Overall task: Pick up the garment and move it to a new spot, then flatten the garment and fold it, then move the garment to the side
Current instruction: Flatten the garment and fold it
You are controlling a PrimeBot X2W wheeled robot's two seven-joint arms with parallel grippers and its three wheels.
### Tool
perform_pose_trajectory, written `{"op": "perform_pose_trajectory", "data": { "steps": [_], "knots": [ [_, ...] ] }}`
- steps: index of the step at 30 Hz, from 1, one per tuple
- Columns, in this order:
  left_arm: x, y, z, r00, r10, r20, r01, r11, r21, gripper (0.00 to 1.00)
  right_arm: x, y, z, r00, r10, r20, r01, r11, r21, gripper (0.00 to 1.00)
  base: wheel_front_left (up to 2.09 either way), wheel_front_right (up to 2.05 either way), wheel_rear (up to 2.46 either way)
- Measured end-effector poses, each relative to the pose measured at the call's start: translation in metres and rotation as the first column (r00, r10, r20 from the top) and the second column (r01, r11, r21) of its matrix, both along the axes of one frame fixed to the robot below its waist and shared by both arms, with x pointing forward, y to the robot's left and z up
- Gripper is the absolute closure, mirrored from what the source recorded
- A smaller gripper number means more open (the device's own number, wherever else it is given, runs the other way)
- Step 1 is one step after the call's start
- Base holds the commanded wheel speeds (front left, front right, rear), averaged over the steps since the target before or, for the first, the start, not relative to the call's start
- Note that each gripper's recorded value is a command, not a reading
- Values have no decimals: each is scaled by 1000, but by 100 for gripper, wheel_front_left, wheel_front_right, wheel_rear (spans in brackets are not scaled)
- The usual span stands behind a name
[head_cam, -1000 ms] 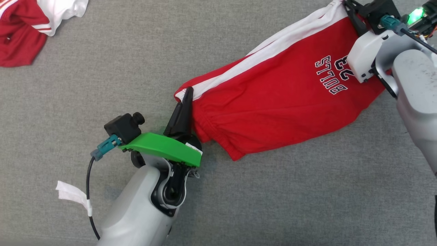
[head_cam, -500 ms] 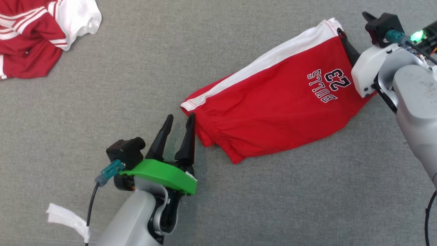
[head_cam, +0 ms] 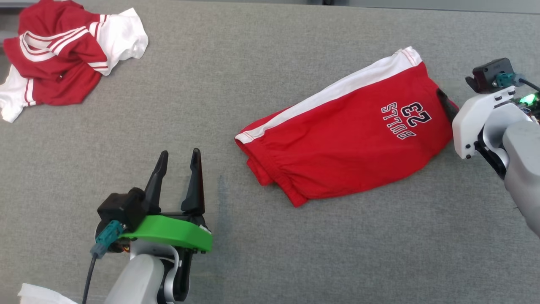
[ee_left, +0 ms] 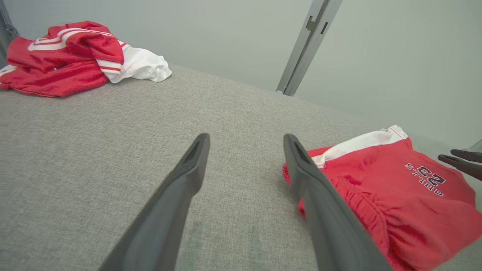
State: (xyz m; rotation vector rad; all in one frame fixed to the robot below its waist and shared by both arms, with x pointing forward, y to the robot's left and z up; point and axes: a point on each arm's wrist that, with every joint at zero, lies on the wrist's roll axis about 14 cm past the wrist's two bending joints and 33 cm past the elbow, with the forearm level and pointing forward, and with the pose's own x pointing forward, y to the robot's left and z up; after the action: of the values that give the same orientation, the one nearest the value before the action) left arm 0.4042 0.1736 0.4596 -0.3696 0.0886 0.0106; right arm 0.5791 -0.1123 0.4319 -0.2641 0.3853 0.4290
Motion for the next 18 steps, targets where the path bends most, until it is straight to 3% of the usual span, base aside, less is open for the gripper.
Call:
{"op": "perform_pose_trajectory", "data": {
  "steps": [11,13,14,15,17,18],
  "knots": [
    [-12,25,-10,996,91,-25,-90,996,9,0,-24,17,-44,982,-10,-188,27,995,92,0,0,0,0],
    [-13,25,-8,996,91,-16,-90,996,10,0,-30,21,-46,977,-13,-215,38,993,115,51,0,0,0],
    [-13,25,-7,996,89,-13,-89,996,10,0,-31,22,-46,975,-15,-223,44,991,126,65,0,0,0],
    [-13,24,-6,996,85,-8,-85,996,13,0,-32,24,-45,975,-17,-223,50,989,141,69,0,0,0],
    [-10,23,-2,997,80,7,-80,997,15,0,-30,22,-41,981,-23,-191,53,987,154,100,0,0,0],
    [-10,22,-1,997,76,12,-76,997,21,0,-29,22,-40,985,-25,-173,53,986,158,100,0,0,0]
  ]
}}
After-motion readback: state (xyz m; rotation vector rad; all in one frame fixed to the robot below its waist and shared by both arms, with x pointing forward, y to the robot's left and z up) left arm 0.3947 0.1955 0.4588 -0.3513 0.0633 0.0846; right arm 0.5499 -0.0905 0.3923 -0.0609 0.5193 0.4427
